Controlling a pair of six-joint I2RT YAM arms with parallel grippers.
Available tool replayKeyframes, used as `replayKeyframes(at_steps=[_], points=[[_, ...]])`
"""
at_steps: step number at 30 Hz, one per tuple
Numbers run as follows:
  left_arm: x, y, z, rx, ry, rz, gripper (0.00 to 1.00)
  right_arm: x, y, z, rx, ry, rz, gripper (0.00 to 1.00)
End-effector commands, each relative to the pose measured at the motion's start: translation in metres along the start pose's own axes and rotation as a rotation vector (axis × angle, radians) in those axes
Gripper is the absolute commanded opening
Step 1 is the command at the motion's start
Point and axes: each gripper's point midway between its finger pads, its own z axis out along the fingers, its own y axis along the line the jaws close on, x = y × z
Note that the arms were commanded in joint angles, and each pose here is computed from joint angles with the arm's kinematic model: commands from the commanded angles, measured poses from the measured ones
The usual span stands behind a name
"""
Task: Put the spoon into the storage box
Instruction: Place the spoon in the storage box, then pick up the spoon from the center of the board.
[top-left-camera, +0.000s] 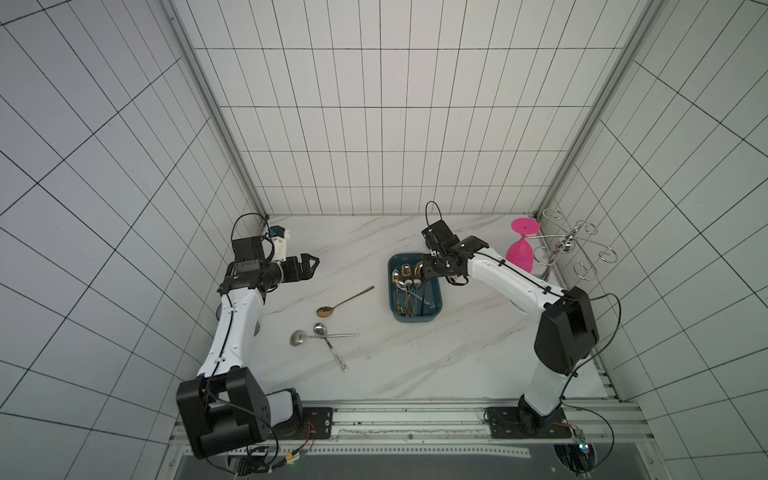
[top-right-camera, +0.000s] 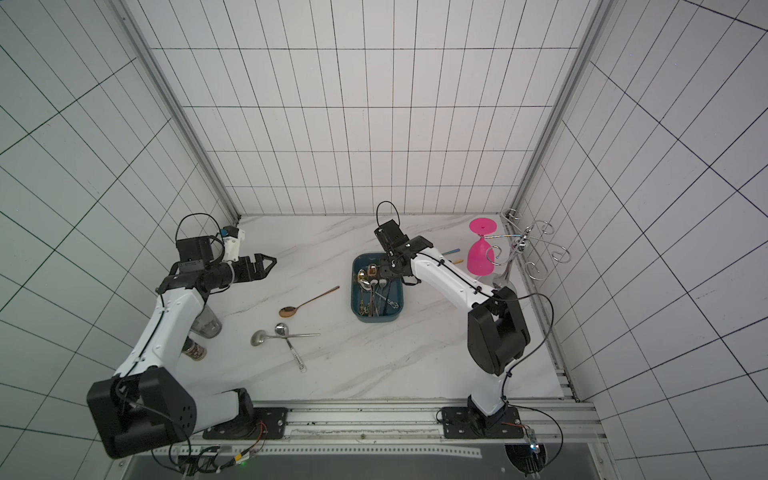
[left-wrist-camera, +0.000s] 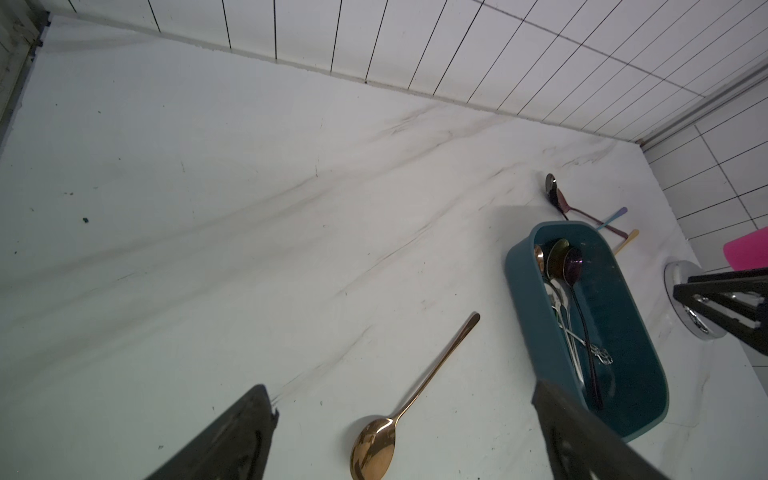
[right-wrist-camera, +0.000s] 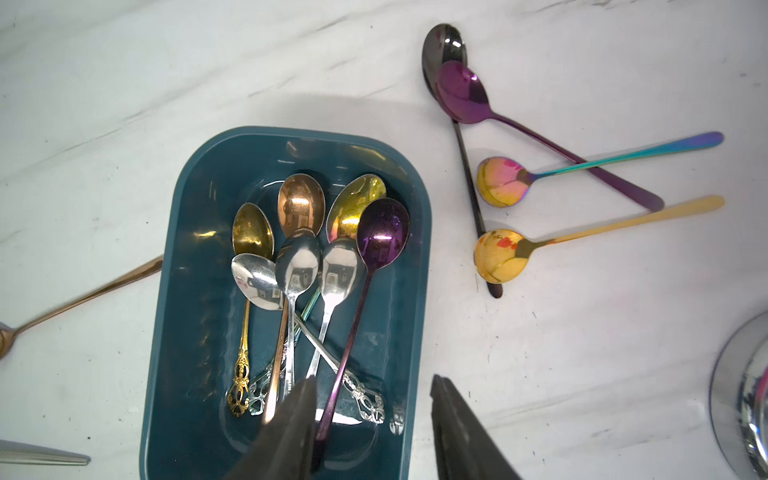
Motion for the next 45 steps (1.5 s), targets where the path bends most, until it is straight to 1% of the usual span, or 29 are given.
replayKeyframes(at_steps=[1,5,7,9,12,15,18,22,25,27,32,37,40,43,45], points=[[0.020,0.006,-0.002,-0.037,0.091,0.026,0.98,0.003,-0.021,-0.007,0.050,-0.008,-0.010,0.53],[0.049,0.012,0.006,-0.033,0.200,0.003,0.97,0.005,-0.037,-0.020,0.075,-0.035,-0.006,0.58],[0.068,0.016,0.014,-0.022,0.257,-0.012,0.96,0.006,-0.042,-0.025,0.084,-0.056,-0.024,0.64],[0.084,0.021,0.022,-0.013,0.315,-0.027,0.95,0.004,-0.048,-0.032,0.107,-0.082,-0.050,0.72],[0.096,0.024,0.025,-0.009,0.367,-0.032,0.94,0.002,-0.058,-0.044,0.147,-0.125,-0.080,0.82],[0.103,0.026,0.030,-0.004,0.395,-0.038,0.92,-0.003,-0.064,-0.056,0.164,-0.186,-0.115,0.93],[0.110,0.028,0.032,0.003,0.436,-0.054,0.89,-0.009,-0.071,-0.072,0.186,-0.247,-0.122,0.99],[0.126,0.031,0.040,0.007,0.501,-0.069,0.85,-0.014,-0.070,-0.086,0.158,-0.331,-0.148,0.99],[0.136,0.034,0.045,-0.008,0.565,-0.072,0.81,-0.015,-0.073,-0.095,0.162,-0.362,-0.145,0.99],[0.141,0.035,0.049,-0.012,0.588,-0.074,0.80,-0.014,-0.069,-0.097,0.133,-0.377,-0.163,0.99],[0.148,0.034,0.058,-0.008,0.644,-0.098,0.75,-0.011,-0.070,-0.103,0.121,-0.394,-0.184,0.99],[0.157,0.034,0.068,0.007,0.693,-0.129,0.73,-0.011,-0.079,-0.104,0.135,-0.400,-0.135,0.99],[0.161,0.036,0.072,0.011,0.712,-0.147,0.69,-0.010,-0.082,-0.106,0.113,-0.406,-0.106,0.99],[0.165,0.038,0.076,0.010,0.733,-0.167,0.64,-0.011,-0.082,-0.107,0.108,-0.421,-0.129,0.99],[0.167,0.039,0.078,0.007,0.742,-0.174,0.62,-0.009,-0.083,-0.108,0.111,-0.416,-0.129,0.99]])
